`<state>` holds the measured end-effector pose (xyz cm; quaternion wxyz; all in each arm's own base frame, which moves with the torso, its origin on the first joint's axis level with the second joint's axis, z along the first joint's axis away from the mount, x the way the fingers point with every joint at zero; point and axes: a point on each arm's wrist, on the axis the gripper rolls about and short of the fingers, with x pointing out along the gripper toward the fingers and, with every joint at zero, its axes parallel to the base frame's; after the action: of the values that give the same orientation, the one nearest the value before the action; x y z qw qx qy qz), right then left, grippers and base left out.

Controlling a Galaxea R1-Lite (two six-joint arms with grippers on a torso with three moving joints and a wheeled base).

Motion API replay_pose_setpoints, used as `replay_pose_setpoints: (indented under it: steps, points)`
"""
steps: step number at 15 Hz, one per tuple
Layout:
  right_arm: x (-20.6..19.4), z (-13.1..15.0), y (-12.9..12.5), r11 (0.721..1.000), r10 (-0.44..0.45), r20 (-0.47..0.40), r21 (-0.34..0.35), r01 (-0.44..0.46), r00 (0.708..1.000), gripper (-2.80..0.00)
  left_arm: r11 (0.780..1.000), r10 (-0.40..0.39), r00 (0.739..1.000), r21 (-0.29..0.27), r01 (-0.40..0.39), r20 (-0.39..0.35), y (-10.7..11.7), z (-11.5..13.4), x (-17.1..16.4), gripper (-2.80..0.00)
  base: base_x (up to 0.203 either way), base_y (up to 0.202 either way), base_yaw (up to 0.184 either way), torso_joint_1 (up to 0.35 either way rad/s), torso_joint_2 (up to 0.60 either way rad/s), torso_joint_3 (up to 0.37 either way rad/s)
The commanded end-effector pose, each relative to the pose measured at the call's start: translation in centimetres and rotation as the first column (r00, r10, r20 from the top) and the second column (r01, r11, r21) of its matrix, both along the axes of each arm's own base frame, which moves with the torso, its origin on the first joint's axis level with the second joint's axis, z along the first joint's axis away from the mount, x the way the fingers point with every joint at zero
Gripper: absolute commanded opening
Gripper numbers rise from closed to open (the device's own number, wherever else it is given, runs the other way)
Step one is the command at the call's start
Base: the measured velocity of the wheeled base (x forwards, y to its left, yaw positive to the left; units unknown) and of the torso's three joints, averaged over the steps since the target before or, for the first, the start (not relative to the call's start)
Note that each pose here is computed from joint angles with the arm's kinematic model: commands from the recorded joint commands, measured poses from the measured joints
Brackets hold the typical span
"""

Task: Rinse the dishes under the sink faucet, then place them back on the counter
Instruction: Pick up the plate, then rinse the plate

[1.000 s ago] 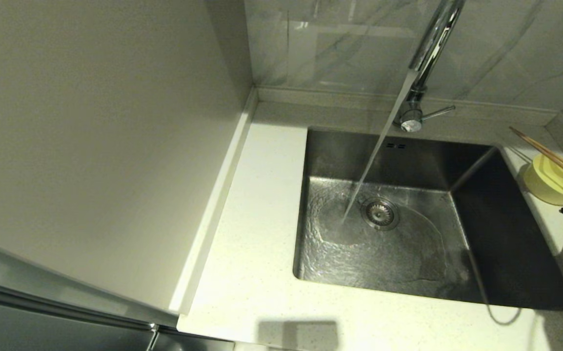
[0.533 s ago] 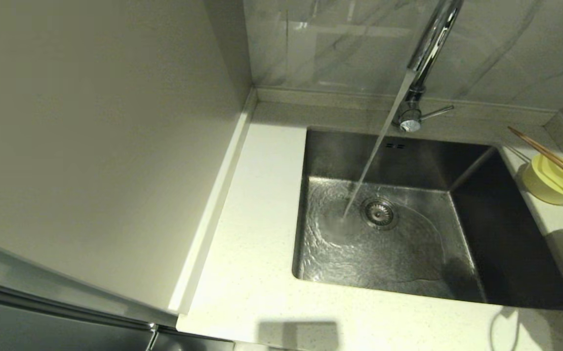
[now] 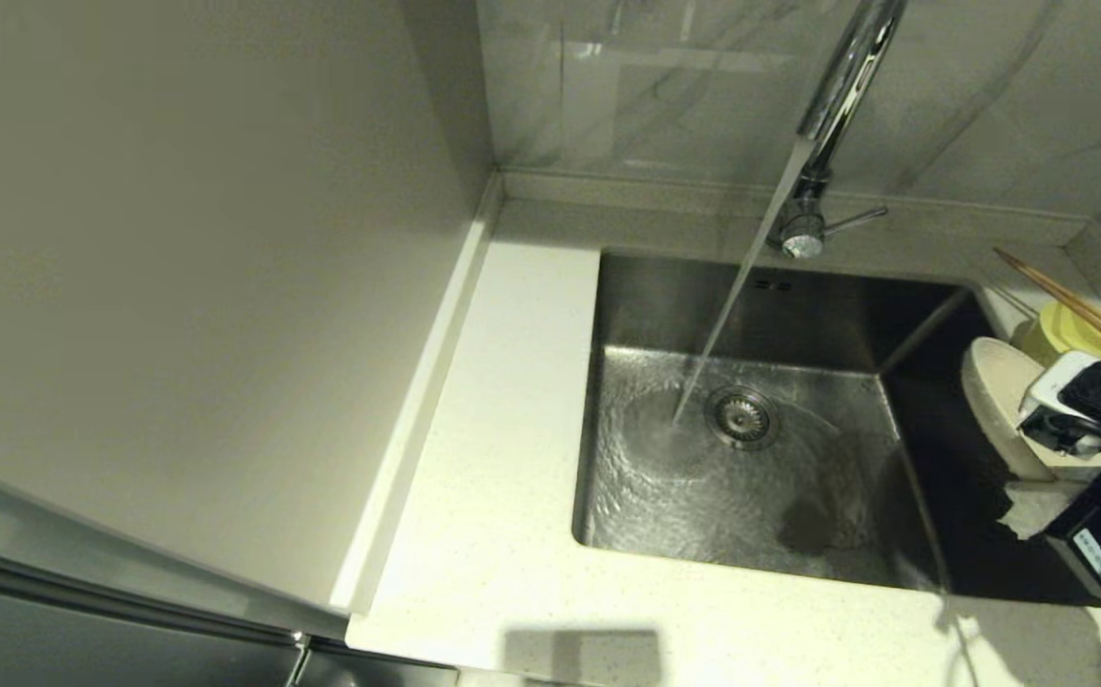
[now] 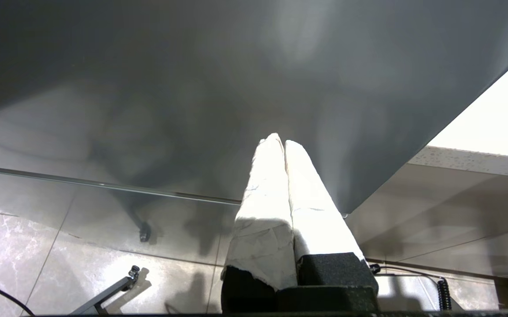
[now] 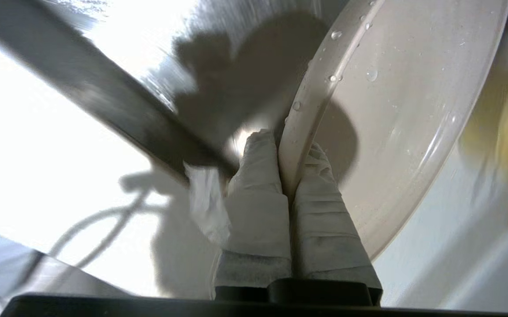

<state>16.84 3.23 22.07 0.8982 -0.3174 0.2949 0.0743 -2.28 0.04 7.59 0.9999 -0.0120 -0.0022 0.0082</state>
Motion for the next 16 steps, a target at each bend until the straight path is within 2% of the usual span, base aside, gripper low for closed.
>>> replay_pose_setpoints:
  steps: [1, 4, 7, 11, 16]
  points:
    - [1.4, 0.9, 0.8, 0.978, 0.209, -0.005, -0.019, -0.209, 0.978, -2.80, 1.000, 0.000, 1.000, -0.001, 0.000, 0.002, 0.0, 0.0, 0.0, -2.80, 0.000, 0.000, 0.000, 0.000, 0.00, 0.000]
    - [3.3, 2.2, 1.6, 0.928, 0.371, -0.029, -0.032, -0.372, 0.928, -2.80, 1.000, 0.000, 1.000, -0.001, 0.000, 0.002, 0.0, 0.0, 0.0, -2.80, 0.000, 0.000, 0.000, 0.000, 0.00, 0.000]
    - [4.8, 3.1, 2.1, 0.876, 0.478, -0.078, -0.031, -0.481, 0.875, -2.80, 1.000, 0.000, 1.000, -0.001, 0.000, 0.002, 0.0, 0.0, 0.0, -2.80, 0.000, 0.000, 0.000, 0.000, 0.00, 0.000]
    - [6.9, 3.6, 3.2, 0.833, 0.549, -0.102, -0.020, -0.554, 0.829, -2.80, 1.000, 0.000, 1.000, -0.001, 0.000, 0.002, 0.0, 0.0, 0.0, -2.80, 0.000, 0.000, 0.000, 0.000, 0.00, 0.000]
    - [9.2, 3.8, 4.9, 0.808, 0.585, -0.091, -0.017, -0.589, 0.806, -2.80, 1.000, 0.000, 1.000, -0.001, 0.000, 0.002, 0.0, 0.0, 0.0, -2.80, 0.000, 0.000, 0.000, 0.000, 0.00, 0.000]
